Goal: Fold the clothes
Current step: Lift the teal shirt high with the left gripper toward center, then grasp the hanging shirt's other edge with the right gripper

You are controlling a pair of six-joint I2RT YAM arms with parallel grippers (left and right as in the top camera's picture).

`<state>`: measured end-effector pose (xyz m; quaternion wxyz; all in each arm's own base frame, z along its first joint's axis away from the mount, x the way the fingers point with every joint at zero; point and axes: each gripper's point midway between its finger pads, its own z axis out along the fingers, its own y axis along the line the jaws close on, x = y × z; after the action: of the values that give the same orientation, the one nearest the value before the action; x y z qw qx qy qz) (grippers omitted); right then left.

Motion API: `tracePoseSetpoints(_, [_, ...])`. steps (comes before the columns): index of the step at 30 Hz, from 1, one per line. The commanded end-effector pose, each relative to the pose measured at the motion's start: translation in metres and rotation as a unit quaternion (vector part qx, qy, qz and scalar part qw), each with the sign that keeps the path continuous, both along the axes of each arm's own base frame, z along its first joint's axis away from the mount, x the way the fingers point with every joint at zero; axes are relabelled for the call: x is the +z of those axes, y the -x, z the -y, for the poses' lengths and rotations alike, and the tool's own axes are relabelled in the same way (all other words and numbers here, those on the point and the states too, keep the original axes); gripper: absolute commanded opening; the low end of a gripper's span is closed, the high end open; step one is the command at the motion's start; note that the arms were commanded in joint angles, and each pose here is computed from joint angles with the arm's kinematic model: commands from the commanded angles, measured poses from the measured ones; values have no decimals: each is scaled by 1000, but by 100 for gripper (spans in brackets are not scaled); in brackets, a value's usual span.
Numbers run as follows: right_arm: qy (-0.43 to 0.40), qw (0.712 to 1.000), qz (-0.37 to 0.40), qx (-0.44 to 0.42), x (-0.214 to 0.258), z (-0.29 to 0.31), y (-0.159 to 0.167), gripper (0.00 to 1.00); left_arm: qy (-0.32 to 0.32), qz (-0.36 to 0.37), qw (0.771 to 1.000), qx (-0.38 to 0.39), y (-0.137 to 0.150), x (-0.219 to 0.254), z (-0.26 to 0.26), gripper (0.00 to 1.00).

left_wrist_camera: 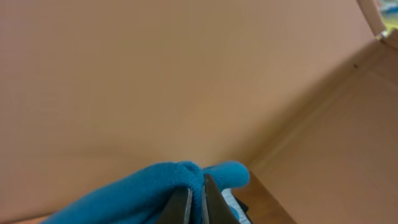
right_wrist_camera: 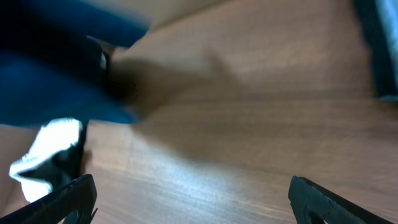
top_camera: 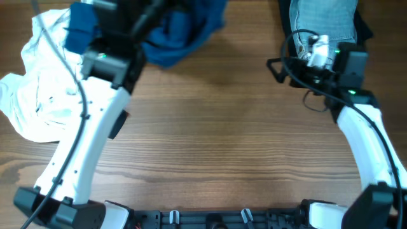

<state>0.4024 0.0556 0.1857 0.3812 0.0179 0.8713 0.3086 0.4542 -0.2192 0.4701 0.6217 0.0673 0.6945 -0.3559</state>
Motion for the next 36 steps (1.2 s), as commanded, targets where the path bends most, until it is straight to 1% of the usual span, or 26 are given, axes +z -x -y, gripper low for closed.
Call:
tracePoseSetpoints(1, [-23,998,63,1,53,13,11,100,12,125,992,17,40,92,12,4])
tracePoseSetpoints(5, [-30,994,102,4,84,20,26,100,24,182,983,13,68,133,25,4])
tracePoseSetpoints(10, [-27,989,143,11,116,17,48,100,63,232,971,7,92,168,31,4])
tracePoseSetpoints(14, [-11,982,187,34,140,8,67,100,61,227,972,10,90,165,31,4])
tracePoseSetpoints(18, [-10,966,238,98,163,-12,93,100,55,212,975,23,81,157,31,4])
tracePoseSetpoints(19, [-15,958,255,131,169,-21,103,100,54,211,976,23,80,156,31,4])
tracePoseSetpoints(21, [-20,948,271,167,174,-29,113,99,54,210,976,22,80,155,31,4])
tracePoseSetpoints(23, [-30,943,275,186,176,-34,119,99,53,209,976,22,80,155,31,3])
tracePoseSetpoints(27, [-37,937,281,206,178,-39,122,100,49,201,978,21,77,150,33,4])
tracePoseSetpoints(32, [-44,931,279,230,173,-51,117,99,47,193,980,17,76,145,38,4])
tracePoseSetpoints(36, [-55,923,278,261,167,-68,108,92,43,186,981,14,76,141,41,4])
